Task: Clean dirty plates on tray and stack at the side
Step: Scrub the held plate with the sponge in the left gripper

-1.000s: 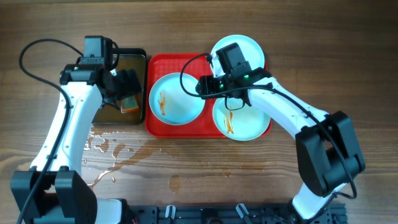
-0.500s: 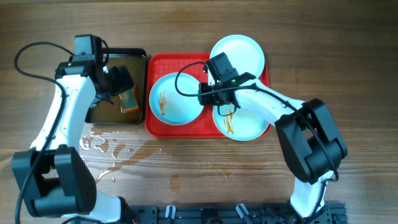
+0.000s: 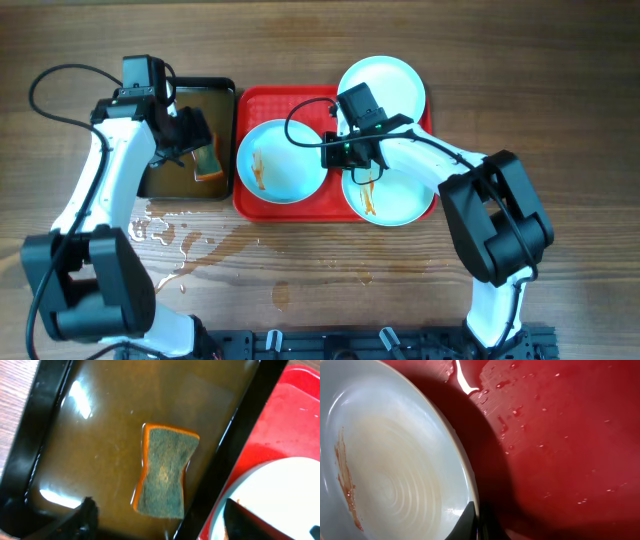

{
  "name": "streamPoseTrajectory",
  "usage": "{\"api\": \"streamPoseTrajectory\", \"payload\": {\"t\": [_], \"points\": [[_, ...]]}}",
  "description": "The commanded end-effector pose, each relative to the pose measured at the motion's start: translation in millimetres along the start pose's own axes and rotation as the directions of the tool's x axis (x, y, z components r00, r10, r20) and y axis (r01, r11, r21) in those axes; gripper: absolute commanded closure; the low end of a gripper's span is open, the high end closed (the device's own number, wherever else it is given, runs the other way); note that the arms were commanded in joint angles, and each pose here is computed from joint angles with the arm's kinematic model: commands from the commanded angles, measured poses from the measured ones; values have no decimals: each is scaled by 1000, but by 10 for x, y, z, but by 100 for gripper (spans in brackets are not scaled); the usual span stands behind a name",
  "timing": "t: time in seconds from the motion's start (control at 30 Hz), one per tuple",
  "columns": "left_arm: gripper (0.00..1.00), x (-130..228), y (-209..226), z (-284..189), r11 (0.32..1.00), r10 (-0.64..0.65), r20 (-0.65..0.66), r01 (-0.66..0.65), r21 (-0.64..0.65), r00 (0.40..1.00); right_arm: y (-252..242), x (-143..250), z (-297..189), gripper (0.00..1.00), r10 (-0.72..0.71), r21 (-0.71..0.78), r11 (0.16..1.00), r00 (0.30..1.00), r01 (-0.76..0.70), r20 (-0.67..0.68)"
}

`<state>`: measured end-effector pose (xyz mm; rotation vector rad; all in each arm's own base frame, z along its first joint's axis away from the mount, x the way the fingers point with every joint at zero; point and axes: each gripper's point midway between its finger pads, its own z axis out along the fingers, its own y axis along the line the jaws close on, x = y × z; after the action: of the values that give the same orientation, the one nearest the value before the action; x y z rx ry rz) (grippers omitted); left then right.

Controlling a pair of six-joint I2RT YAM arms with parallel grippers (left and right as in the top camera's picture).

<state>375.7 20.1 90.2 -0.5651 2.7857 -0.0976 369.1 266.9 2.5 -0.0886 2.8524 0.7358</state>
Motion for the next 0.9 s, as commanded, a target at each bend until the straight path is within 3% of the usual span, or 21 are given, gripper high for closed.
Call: {"api": "streamPoseTrajectory", "payload": {"t": [0.0, 0.07, 0.13, 0.27, 0.4, 0.47, 0.57, 0.67, 0.77, 0.87], "points": [[30, 52, -57, 282, 999, -18, -74, 20, 31, 997, -59, 7, 76, 96, 27, 6, 1000, 1000, -27, -16], [31, 141, -59, 450, 997, -65, -130, 69, 27, 989, -53, 11, 76, 96, 26, 3, 1000, 999, -26, -19], [39, 179, -57, 622, 997, -70, -159, 75, 24, 985, -53, 11, 76, 96, 26, 3, 1000, 999, -26, -19], [71, 204, -47, 772, 997, -72, -177, 76, 18, 982, -53, 10, 76, 96, 26, 3, 1000, 1000, -26, -18], [77, 221, -25, 910, 998, -62, -187, 64, 8, 980, -52, 9, 76, 96, 26, 2, 1000, 1000, -26, -17], [96, 210, -29, 942, 998, -61, -183, 64, 9, 981, -53, 10, 76, 96, 26, 3, 1000, 999, -26, -18], [96, 209, -58, 929, 998, -60, -186, 66, 25, 981, -53, 10, 76, 96, 27, 3, 1000, 999, -27, -18], [96, 139, -267, 633, 990, 18, -190, 9, 142, 982, -28, 12, 73, 96, 29, -11, 1000, 999, -29, -22], [96, -61, -354, 199, 984, 55, -114, -35, 172, 992, 36, 9, 70, 96, 23, -45, 999, 999, -24, -26], [96, -116, -343, 60, 983, 58, -77, -43, 177, 995, 67, 13, 61, 96, 18, -60, 998, 999, -20, -31]]}}
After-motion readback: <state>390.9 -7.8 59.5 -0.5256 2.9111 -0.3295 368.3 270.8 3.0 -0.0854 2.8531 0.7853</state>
